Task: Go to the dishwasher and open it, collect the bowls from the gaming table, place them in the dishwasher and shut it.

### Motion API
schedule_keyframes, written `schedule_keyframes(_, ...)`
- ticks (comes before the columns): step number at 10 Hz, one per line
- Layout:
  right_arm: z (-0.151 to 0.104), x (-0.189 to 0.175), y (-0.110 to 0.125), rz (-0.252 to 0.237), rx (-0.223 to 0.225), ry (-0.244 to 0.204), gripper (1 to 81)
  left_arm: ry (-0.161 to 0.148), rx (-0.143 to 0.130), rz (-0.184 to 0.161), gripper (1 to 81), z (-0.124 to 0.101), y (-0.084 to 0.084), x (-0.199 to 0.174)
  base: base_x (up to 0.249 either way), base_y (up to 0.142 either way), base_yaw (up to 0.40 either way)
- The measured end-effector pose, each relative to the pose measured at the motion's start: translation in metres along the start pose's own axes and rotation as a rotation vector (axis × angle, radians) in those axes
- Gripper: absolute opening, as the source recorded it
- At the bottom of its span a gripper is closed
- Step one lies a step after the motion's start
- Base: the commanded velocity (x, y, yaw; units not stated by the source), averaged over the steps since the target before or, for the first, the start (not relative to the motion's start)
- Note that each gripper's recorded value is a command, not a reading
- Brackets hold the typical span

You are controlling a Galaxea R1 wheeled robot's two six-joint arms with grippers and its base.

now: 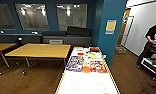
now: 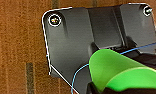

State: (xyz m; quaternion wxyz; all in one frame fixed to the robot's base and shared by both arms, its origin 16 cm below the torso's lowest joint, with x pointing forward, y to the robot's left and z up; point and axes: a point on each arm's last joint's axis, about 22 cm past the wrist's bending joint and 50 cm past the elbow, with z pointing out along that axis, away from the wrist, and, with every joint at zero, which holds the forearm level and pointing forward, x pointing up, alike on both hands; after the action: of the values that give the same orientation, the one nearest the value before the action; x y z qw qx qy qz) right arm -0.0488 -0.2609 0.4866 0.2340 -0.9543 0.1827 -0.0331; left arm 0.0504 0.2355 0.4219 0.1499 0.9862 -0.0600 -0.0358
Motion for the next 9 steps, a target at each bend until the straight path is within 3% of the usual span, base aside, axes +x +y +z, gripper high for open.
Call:
schedule_keyframes(7,0.015,-0.007,-0.003,0.001,-0.015,0.000,1.0,0.013,-0.007,0.002,1.0,0.002,0.007,0.006,-0.033,0.000,0.000)
schedule_keyframes(9,0.017,-0.027,0.008,0.005,-0.043,-0.028,1.0,-0.017,-0.015,-0.003,1.0,0.006,0.013,-0.019,-0.080,0.000,0.000)
